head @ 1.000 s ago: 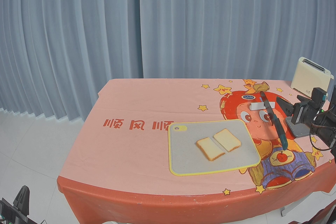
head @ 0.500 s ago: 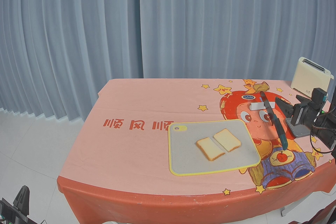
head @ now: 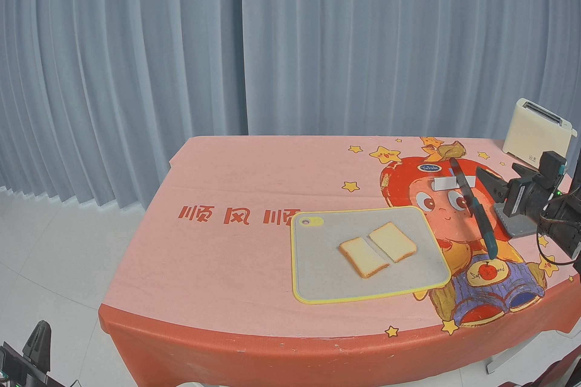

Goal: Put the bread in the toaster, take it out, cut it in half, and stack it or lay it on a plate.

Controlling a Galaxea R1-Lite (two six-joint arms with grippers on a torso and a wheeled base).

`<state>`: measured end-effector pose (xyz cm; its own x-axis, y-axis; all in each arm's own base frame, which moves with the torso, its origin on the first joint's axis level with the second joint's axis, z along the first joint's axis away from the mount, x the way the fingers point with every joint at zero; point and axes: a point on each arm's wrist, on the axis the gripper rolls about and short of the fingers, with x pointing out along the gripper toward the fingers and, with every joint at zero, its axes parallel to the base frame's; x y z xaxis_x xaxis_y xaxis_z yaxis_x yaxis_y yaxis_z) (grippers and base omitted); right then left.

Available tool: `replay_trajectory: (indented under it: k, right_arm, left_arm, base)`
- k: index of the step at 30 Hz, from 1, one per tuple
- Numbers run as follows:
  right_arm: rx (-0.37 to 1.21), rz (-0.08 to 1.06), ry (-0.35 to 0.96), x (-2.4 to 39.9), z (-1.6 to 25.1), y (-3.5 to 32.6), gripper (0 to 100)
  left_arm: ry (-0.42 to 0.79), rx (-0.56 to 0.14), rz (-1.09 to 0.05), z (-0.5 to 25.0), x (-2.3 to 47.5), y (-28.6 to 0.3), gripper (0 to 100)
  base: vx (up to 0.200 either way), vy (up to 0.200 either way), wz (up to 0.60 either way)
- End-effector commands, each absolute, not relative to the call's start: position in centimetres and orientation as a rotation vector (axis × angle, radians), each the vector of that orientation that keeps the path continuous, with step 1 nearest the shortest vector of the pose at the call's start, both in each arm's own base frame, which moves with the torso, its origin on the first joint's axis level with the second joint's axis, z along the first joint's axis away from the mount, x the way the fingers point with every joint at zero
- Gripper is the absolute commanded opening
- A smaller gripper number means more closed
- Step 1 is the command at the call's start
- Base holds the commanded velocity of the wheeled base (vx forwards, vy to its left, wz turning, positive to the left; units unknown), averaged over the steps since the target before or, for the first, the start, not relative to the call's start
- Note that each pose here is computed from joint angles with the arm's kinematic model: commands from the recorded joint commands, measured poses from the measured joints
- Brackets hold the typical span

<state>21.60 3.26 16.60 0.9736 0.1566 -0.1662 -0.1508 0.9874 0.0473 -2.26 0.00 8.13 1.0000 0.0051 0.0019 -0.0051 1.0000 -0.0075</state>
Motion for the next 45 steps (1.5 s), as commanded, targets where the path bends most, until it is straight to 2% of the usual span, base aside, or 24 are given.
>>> replay_trajectory:
  k: [1,45]
  right_arm:
    - [0.034,0.155,0.172,21.59,16.54,3.26,100]
    - [0.034,0.157,0.171,21.56,16.57,3.29,100]
  left_arm:
    - [0.017,-0.008,0.006,7.64,-2.12,0.0,0]
    - [0.017,-0.008,0.006,7.64,-2.12,0.0,0]
  base:
    - [0.0,0.0,0.0]
    - [0.0,0.0,0.0]
